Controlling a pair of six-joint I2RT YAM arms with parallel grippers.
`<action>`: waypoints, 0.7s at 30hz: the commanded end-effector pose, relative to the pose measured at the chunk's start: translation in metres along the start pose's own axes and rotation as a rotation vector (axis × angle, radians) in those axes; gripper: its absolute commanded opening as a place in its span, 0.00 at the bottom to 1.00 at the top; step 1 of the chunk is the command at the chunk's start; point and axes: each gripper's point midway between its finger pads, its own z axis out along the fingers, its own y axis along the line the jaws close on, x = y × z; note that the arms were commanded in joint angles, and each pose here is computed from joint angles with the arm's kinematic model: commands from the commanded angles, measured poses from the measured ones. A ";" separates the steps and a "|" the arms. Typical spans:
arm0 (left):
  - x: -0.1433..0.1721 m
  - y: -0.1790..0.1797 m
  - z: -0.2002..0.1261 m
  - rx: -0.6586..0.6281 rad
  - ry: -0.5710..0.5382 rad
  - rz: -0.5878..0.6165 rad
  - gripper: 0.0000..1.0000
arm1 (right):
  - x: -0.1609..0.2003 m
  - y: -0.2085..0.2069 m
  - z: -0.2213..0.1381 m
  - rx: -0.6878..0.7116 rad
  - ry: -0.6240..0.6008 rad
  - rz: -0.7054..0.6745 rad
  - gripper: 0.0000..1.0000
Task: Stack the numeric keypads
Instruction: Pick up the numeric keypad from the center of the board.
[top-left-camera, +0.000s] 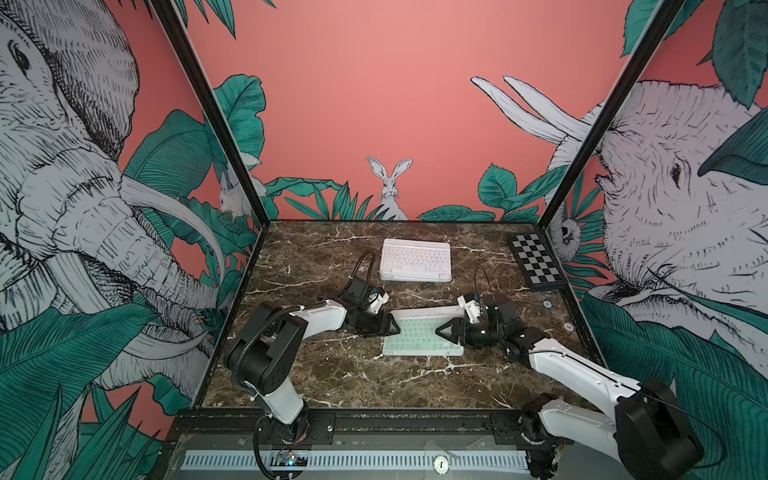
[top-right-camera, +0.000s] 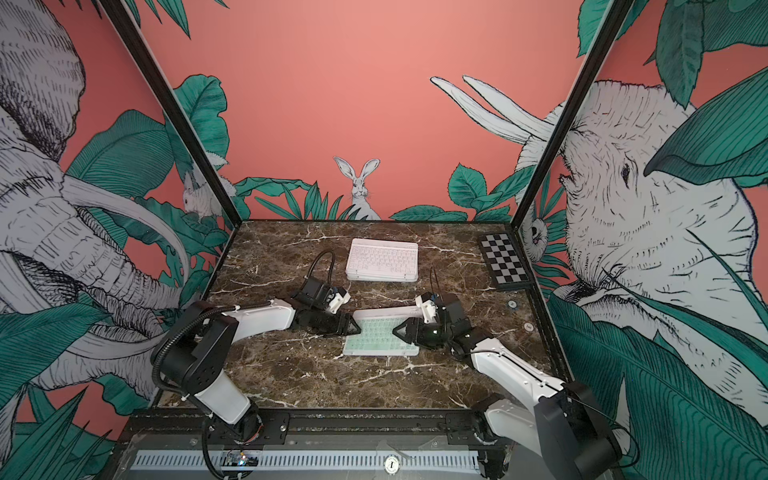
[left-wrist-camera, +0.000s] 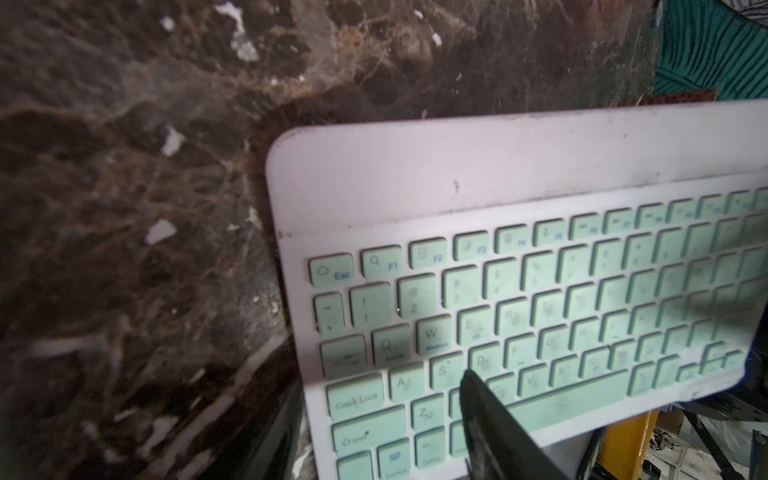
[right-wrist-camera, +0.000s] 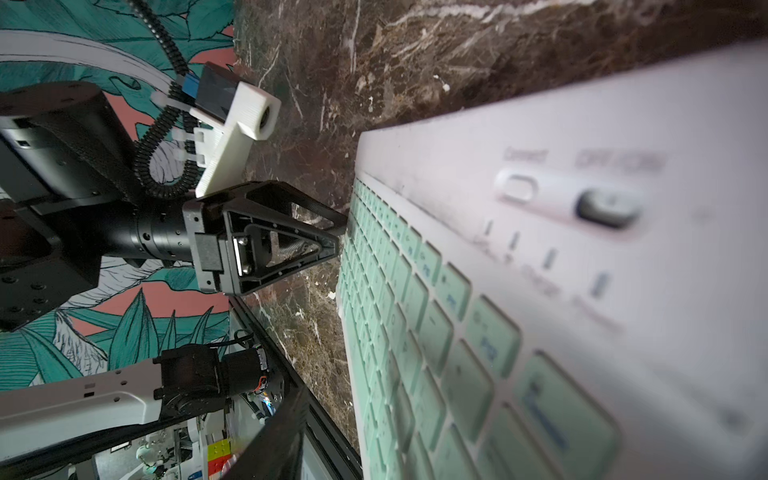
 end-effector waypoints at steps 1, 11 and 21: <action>0.049 0.057 0.015 -0.215 0.132 -0.108 0.63 | -0.004 -0.006 -0.007 0.033 -0.019 -0.018 0.54; 0.029 0.048 0.005 -0.214 0.049 -0.089 0.63 | -0.010 -0.006 -0.013 -0.037 -0.048 0.038 0.24; -0.012 0.024 -0.045 -0.281 -0.114 -0.051 0.63 | -0.014 0.014 -0.021 -0.131 -0.042 0.049 0.00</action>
